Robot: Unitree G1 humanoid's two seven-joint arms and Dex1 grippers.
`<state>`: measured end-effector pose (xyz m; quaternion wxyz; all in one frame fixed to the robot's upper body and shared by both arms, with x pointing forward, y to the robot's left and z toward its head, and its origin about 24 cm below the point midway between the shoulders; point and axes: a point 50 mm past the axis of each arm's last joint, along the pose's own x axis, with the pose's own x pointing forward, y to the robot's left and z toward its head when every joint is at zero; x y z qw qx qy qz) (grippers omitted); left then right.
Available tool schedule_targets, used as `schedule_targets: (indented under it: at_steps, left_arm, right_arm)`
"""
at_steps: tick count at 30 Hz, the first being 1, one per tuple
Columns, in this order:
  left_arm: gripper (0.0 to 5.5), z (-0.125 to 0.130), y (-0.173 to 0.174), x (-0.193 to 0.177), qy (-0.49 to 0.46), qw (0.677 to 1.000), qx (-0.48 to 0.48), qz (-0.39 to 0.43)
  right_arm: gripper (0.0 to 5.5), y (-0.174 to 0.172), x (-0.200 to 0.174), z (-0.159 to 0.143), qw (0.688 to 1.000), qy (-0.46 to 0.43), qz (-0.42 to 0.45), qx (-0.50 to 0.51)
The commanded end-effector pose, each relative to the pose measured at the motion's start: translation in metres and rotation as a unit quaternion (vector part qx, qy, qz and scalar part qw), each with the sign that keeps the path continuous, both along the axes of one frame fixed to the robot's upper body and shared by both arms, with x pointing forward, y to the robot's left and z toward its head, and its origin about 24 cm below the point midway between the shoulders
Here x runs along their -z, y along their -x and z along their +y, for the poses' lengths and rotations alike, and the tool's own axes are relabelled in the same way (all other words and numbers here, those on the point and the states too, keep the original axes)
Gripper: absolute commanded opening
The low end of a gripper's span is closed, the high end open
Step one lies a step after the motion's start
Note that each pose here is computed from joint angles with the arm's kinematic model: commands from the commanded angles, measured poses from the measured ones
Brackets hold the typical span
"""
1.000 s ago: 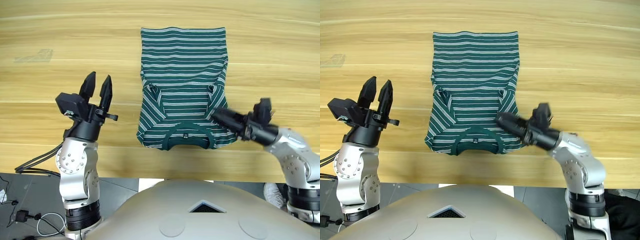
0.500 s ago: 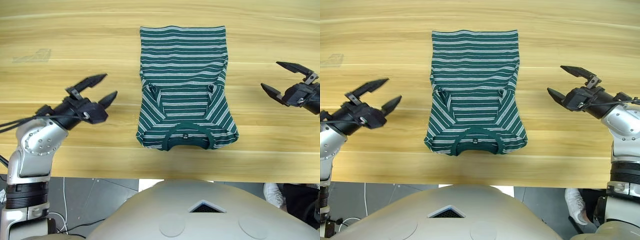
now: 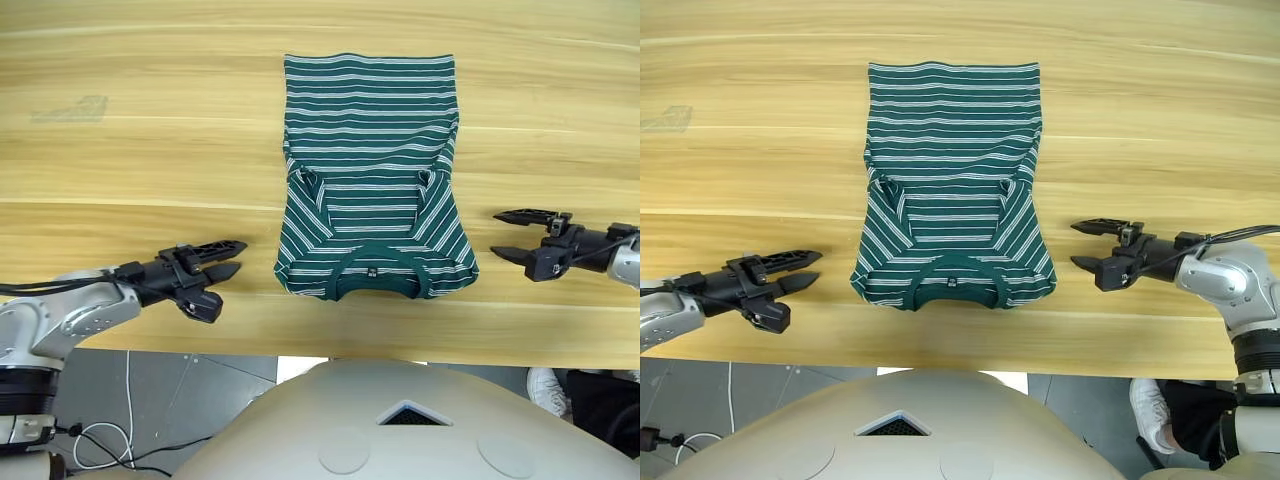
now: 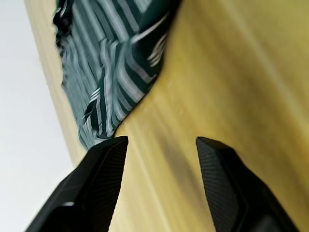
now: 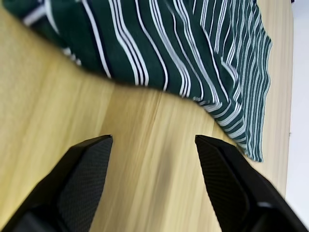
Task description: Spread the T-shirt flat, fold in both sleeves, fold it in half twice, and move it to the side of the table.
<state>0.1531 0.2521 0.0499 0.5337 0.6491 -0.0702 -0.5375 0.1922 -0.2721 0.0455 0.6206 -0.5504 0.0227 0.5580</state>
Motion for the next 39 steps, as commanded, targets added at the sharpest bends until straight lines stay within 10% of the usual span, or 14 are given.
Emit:
schedule_targets:
  at_steps: [1,17,30,39]
  left_arm:
    - [2.62,-0.008,-0.005,0.01,-0.007,1.0,0.028,0.01]
    - [2.33,-0.034,-0.006,0.025,0.019,0.996,0.079,0.043]
    - [0.07,-0.031,-0.007,0.029,0.019,0.997,0.069,0.04]
    - [0.01,-0.026,-0.007,0.028,0.006,0.997,0.063,0.037]
  right_arm:
    - [3.18,0.02,0.019,0.012,0.998,-0.003,0.059,-0.027]
    - [3.22,0.029,0.025,0.031,0.994,-0.033,0.092,-0.038]
    - [0.64,0.022,0.028,0.03,0.995,-0.035,0.089,-0.022]
    - [0.0,0.018,0.027,0.031,0.995,-0.04,0.093,-0.018]
